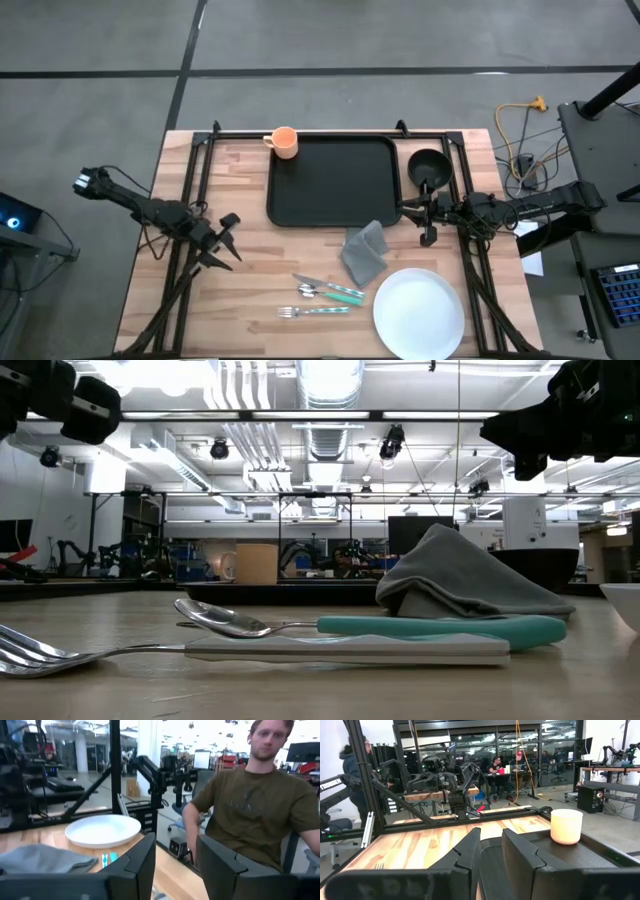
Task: Set up tray
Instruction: Put the white plate on the bottom left side of the black tray
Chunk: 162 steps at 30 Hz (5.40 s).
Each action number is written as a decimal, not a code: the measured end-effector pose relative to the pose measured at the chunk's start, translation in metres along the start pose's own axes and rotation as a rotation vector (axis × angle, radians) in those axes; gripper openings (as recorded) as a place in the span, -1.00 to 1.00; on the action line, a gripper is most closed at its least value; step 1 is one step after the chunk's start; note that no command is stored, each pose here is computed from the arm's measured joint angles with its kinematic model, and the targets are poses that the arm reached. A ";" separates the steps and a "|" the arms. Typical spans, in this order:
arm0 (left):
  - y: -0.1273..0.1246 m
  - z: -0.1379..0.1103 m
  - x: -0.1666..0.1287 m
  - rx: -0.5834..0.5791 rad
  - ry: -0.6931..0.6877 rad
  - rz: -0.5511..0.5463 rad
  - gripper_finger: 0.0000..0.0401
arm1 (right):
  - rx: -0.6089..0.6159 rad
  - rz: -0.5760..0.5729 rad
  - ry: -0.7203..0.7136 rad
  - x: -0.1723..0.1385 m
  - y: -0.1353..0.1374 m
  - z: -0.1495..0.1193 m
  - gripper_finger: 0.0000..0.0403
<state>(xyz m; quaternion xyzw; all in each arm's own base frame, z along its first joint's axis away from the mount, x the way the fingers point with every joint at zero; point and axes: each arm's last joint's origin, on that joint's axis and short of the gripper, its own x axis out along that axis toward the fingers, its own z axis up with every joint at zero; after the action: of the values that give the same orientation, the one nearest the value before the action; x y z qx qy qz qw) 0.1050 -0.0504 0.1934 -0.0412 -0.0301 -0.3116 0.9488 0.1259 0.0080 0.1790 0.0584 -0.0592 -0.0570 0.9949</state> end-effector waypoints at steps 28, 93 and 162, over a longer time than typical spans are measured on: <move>-0.003 -0.010 -0.019 0.125 -0.071 0.042 -0.39 | 0.000 0.000 0.000 0.000 0.000 0.000 -0.65; 0.000 -0.029 -0.016 0.034 0.125 0.077 -0.39 | 0.318 0.025 -0.097 -0.001 0.001 0.010 -0.66; 0.000 -0.021 -0.017 0.090 0.105 0.098 -0.39 | 0.065 0.249 1.238 0.061 0.034 0.051 -0.19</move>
<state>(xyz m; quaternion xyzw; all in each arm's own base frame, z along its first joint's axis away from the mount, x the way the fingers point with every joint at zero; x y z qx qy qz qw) 0.0925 -0.0422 0.1707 0.0164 0.0079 -0.2651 0.9640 0.1837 0.0290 0.2408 0.1035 0.5192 0.1054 0.8418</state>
